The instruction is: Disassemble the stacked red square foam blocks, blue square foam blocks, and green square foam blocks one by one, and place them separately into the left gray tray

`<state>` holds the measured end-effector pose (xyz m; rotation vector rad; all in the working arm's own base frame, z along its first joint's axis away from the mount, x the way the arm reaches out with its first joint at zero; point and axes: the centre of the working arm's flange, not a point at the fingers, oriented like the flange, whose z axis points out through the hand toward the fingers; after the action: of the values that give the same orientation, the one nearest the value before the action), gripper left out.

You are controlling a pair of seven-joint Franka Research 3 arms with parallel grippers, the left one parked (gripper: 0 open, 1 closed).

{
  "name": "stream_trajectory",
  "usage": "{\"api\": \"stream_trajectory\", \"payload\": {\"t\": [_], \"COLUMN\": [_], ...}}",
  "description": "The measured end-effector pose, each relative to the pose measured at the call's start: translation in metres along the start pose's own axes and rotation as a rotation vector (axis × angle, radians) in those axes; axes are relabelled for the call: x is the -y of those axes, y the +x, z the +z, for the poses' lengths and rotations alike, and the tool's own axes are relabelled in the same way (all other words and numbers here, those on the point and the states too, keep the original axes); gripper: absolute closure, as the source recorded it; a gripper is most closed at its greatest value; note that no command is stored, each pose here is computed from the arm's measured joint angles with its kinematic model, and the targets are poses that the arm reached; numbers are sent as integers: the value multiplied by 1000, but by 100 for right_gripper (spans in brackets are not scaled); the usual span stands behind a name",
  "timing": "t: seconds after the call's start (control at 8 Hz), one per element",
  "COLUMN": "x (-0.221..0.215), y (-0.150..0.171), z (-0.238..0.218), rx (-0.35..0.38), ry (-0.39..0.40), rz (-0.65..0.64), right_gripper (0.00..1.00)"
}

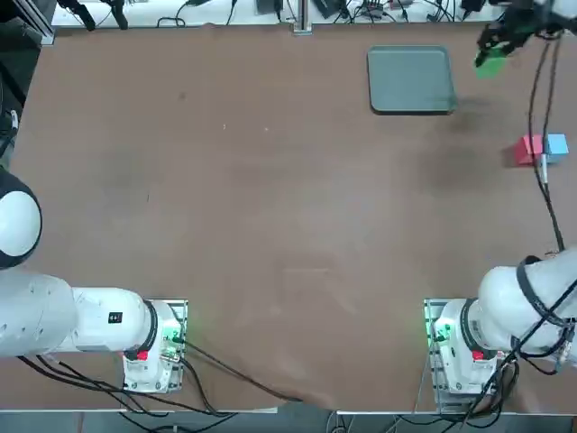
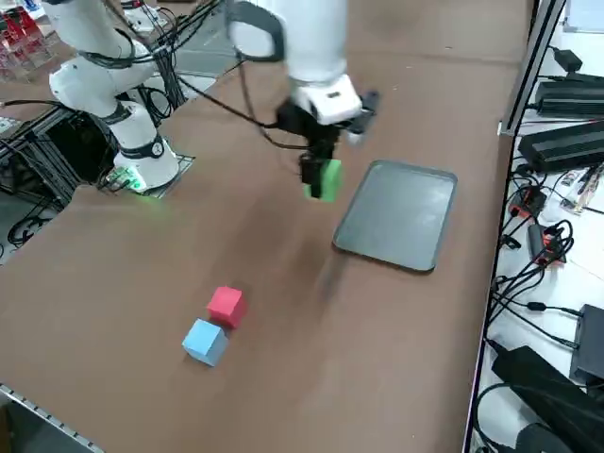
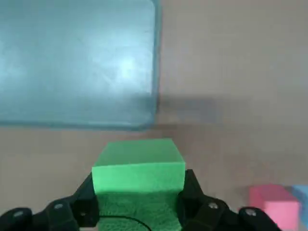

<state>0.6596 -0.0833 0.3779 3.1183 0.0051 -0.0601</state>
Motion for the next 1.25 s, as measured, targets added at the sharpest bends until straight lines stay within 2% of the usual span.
{"api": "stream_trajectory", "payload": {"t": [0.25, 0.5, 0.75, 1.25], "x": [30, 40, 36, 41], "y": [30, 46, 56, 61], "z": [67, 115, 126, 146], "rx": [-53, -107, -145, -162], "ry": [-12, 8, 9, 22], "rz": [53, 82, 102, 100], "right_gripper": [24, 24, 24, 24]}}
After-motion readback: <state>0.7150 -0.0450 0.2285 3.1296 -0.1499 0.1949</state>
